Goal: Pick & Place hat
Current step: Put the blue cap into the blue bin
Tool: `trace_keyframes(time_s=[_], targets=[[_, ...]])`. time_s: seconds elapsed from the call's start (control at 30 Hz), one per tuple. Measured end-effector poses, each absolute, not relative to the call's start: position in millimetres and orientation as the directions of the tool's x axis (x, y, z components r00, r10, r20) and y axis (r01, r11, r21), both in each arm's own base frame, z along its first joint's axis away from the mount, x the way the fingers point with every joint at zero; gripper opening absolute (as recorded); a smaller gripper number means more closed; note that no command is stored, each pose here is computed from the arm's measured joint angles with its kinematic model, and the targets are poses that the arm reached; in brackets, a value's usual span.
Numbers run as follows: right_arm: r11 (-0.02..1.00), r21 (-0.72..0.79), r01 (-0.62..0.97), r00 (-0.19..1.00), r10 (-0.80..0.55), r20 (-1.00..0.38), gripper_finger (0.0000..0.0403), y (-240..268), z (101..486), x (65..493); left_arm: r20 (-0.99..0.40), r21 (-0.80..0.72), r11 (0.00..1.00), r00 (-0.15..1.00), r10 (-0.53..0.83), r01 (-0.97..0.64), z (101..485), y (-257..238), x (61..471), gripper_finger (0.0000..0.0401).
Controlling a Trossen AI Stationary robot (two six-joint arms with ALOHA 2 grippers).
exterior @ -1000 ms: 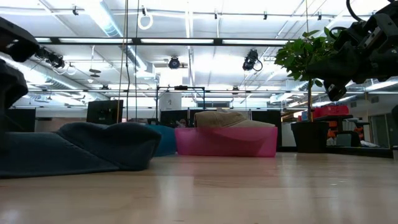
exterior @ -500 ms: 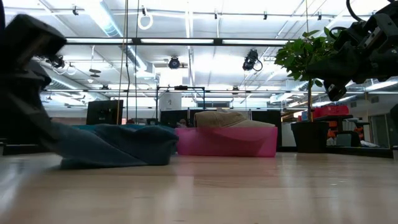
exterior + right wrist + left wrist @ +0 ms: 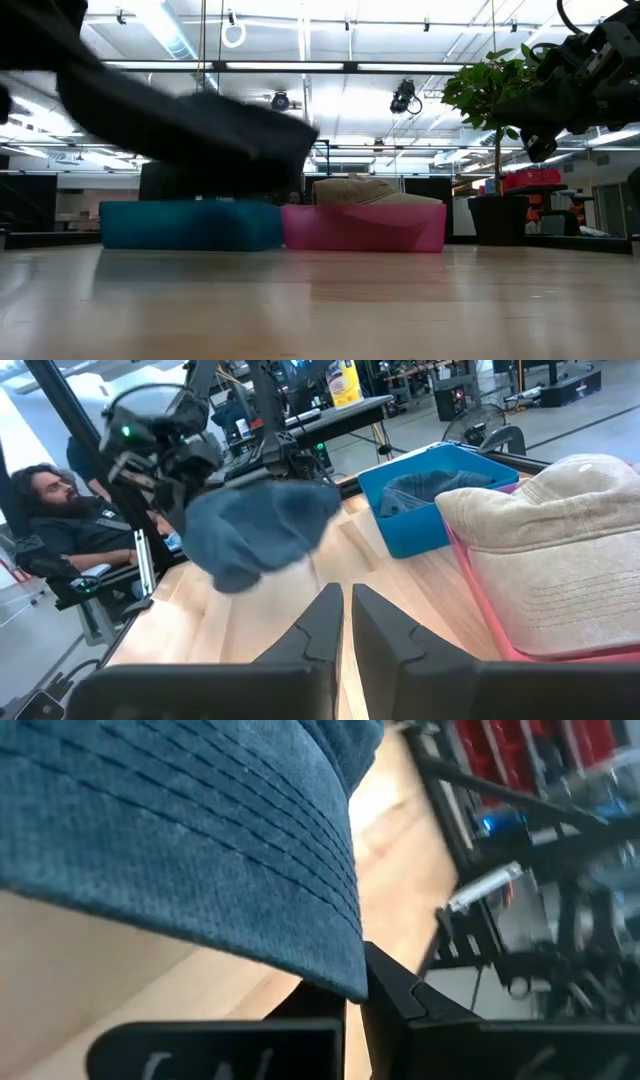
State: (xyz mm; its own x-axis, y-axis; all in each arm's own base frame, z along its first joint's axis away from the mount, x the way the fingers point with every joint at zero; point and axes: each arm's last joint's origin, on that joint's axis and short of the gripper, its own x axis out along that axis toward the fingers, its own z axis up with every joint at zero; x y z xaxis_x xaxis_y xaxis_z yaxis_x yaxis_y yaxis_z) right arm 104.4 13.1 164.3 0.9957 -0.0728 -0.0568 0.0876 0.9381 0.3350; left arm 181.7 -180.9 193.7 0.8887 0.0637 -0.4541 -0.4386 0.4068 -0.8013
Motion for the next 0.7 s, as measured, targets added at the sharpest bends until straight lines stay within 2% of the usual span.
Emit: trace_keyframes(time_s=[0.1,0.33,0.53,0.7], targets=[[0.938,0.335,0.088,0.996,-0.073,-0.057,0.0031,13,164,104,-0.408,-0.794,0.476,0.912,0.045,-0.379,213,-175,179,0.0012],[0.938,0.335,0.088,0.996,-0.073,-0.058,0.0031,13,164,104,-0.361,-0.797,0.523,0.933,-0.01,-0.303,254,-140,167,0.0012],[0.938,0.334,0.088,0.996,-0.073,-0.058,0.0031,13,164,104,-0.386,-0.773,0.528,0.921,0.048,-0.351,274,-91,148,0.0012],[0.938,0.334,0.088,0.996,-0.073,-0.059,0.0031,13,164,104,-0.447,-0.707,0.573,0.89,0.092,-0.415,278,-53,130,0.0012]])
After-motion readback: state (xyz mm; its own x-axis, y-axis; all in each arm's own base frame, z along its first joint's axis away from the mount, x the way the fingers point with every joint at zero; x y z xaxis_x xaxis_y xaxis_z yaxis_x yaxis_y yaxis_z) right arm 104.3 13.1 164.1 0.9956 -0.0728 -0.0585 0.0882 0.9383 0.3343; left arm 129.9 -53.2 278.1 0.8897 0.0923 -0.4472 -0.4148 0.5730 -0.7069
